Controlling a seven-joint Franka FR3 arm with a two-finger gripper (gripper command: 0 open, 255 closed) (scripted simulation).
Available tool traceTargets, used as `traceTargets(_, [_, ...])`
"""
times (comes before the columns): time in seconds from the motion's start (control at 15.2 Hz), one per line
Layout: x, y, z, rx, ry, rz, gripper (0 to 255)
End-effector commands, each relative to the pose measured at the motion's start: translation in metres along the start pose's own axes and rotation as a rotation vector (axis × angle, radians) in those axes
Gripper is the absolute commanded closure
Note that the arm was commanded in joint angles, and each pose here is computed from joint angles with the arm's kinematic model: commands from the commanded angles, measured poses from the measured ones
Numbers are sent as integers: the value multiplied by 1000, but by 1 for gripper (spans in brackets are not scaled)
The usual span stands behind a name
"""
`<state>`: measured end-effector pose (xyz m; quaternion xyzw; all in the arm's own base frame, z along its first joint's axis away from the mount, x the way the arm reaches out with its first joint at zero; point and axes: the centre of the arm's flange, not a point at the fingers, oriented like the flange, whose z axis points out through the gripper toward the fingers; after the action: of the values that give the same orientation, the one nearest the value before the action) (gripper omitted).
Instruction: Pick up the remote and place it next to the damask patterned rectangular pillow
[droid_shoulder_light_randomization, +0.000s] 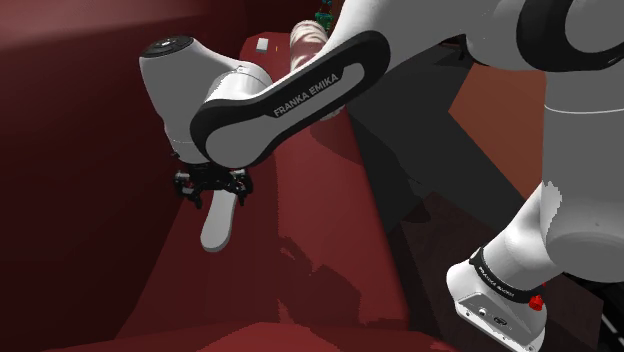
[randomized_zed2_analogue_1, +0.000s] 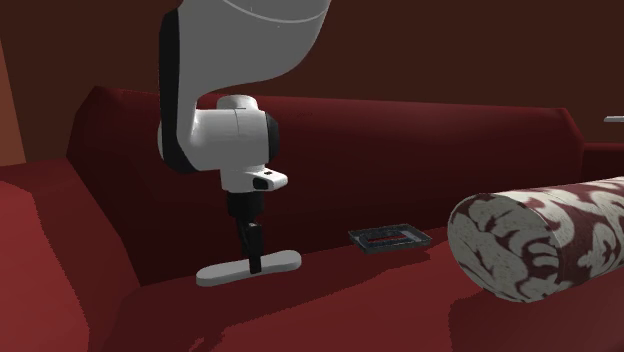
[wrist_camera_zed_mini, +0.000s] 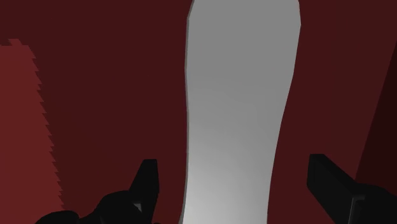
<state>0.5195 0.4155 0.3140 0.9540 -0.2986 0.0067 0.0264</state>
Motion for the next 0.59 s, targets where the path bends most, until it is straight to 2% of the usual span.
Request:
traceTargets(0.0, [0,0,5,-4,-4,0,255])
traceTargets(0.53, [0,2,5,-4,-4,0,255])
